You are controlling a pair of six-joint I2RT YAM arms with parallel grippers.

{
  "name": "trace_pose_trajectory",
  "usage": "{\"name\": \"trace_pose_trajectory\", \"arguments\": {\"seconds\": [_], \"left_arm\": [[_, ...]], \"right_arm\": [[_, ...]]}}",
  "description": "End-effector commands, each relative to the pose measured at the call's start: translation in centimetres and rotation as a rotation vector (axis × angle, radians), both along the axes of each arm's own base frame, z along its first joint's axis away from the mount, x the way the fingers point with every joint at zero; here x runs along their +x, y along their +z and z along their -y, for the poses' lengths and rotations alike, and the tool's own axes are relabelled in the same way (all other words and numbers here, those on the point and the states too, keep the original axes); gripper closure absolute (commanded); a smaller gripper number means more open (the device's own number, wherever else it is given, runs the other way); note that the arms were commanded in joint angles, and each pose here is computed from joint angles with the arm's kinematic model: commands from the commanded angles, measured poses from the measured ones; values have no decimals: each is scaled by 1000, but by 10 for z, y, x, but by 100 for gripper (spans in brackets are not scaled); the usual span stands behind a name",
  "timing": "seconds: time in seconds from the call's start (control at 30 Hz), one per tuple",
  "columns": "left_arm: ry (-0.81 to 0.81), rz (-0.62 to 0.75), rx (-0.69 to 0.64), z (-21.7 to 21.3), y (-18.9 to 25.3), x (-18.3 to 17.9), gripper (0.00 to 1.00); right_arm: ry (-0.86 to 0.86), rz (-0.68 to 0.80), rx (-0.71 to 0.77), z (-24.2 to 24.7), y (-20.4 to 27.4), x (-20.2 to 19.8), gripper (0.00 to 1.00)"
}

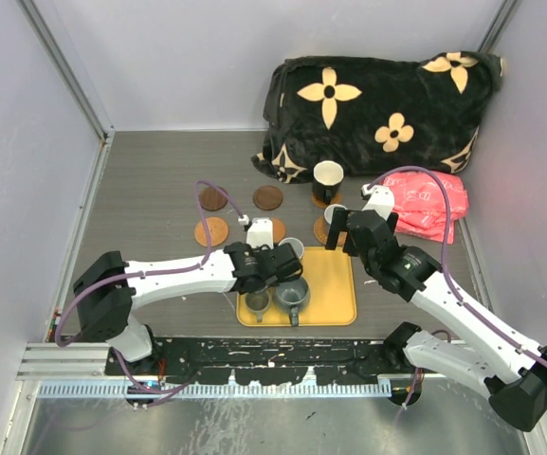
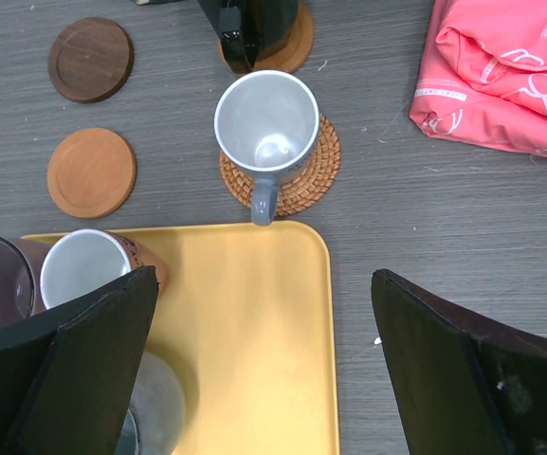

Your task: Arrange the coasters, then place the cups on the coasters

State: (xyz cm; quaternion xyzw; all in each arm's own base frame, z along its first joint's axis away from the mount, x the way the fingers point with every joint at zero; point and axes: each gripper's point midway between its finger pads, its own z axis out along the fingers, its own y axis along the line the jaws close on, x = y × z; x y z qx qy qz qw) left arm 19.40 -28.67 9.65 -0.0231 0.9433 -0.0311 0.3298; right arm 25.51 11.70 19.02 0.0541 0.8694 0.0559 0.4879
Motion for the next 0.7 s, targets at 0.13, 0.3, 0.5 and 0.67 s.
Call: {"name": "trace_pose_trajectory", "arguments": {"seconds": [0.13,0.3,0.5,0.67], "left_arm": [[59,70,-13,-2,1,10,54],[70,72,3,-4,-5,11,56],[82,92,9,-5,-10,14,58],[93,107,1,-6,-14,15,58]], "right_arm": [[-37,31,16,8,7,-1,0],[-40,31,18,9,7,-2,0],[-45,30,19,11,6,-4,0],[-51,26,17,13,5,-6,0]]}}
